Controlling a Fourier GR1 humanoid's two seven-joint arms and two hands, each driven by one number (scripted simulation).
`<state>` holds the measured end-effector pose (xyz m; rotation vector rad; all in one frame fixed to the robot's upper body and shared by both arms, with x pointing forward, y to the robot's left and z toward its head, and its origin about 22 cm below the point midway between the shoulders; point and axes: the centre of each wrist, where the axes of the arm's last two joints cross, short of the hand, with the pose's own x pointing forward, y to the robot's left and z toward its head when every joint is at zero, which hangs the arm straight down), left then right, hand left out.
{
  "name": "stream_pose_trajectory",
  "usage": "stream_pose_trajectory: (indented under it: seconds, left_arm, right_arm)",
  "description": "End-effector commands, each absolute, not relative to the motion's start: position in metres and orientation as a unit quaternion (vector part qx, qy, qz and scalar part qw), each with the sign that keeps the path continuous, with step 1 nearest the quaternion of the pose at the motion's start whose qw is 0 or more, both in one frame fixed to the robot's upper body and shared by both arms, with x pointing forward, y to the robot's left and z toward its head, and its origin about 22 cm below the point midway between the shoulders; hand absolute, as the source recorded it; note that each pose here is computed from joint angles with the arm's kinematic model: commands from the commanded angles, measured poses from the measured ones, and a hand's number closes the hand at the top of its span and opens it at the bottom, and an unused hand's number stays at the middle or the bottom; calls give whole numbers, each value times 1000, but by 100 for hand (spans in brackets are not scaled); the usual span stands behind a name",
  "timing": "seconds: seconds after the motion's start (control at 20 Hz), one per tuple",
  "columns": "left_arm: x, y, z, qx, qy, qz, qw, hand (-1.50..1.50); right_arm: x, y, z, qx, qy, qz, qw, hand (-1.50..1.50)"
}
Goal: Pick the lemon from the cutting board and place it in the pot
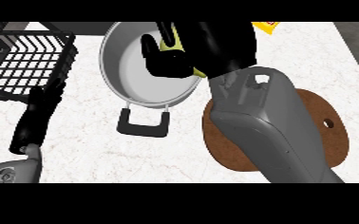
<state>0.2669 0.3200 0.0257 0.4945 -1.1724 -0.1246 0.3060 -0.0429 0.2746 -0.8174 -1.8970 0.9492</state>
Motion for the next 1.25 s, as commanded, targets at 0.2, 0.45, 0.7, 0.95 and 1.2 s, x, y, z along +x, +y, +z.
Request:
stream_pose_trajectory:
  seconds: [0.2, 0.45, 0.7, 0.95, 1.2]
  left_arm:
    - [261, 325, 12, 238, -545, -56, 802, 0]
    - [280, 321, 32, 242, -550, -59, 797, 0]
    - [277, 317, 32, 234, -551, -58, 799, 0]
    - [270, 319, 27, 247, -545, -64, 799, 0]
    - [254, 328, 25, 246, -544, -43, 801, 0]
  right_arm:
    - [349, -14, 244, -276, -702, 396, 523, -150]
    - [361, -5, 202, -229, -735, 365, 524, -150]
    - [363, -19, 205, -152, -783, 237, 555, -150]
    - [383, -39, 202, -140, -819, 122, 543, -150]
    - [389, -98, 204, -144, -831, 63, 533, -150]
